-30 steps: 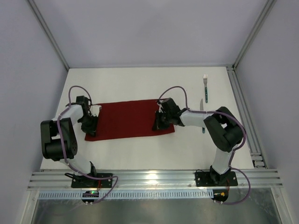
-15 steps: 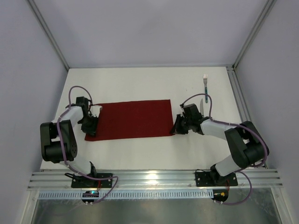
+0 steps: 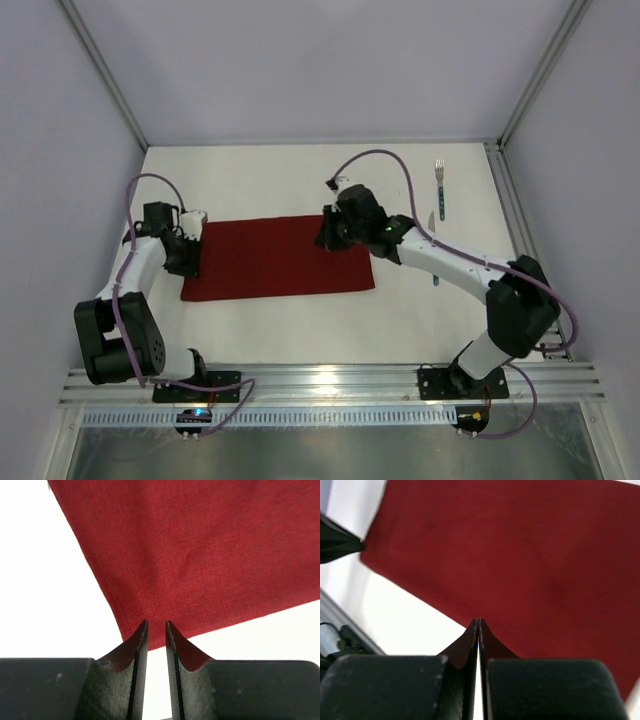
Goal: Fold the napkin into a case and place the utensils inside
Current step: Smooth out the rectangle-folded napkin.
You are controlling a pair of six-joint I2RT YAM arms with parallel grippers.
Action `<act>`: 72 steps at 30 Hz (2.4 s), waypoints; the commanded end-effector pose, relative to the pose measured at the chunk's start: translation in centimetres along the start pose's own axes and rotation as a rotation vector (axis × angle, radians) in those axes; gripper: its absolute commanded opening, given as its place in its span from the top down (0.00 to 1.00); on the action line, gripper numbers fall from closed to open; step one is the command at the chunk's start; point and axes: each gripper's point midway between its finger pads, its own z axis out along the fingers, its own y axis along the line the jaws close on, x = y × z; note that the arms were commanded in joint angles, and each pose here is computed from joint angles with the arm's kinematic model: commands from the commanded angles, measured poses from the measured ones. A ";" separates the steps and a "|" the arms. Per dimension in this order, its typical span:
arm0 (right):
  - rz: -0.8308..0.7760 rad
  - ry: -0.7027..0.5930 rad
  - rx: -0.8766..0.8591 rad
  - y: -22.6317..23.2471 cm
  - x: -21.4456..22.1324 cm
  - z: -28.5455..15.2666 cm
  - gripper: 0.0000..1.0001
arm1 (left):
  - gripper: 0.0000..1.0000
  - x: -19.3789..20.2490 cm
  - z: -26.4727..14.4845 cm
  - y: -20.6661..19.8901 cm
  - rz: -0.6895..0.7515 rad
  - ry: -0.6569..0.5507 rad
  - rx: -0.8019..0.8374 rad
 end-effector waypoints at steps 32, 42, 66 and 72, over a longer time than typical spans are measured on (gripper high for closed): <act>0.180 0.287 -0.239 7.3 14.0 11.9 0.96 | 0.80 4.4 4.6 2.0 -0.011 0.178 -0.067; 0.328 0.204 -0.069 -3.7 14.1 6.5 0.96 | 0.80 4.4 4.6 2.1 0.000 0.176 -0.068; 0.501 -0.024 0.110 -14.4 10.7 -5.5 0.49 | 0.76 3.8 3.3 1.4 0.007 0.138 -0.047; 0.529 0.025 0.077 -14.0 11.7 -3.6 0.48 | 0.76 3.3 3.1 1.4 0.004 0.127 -0.041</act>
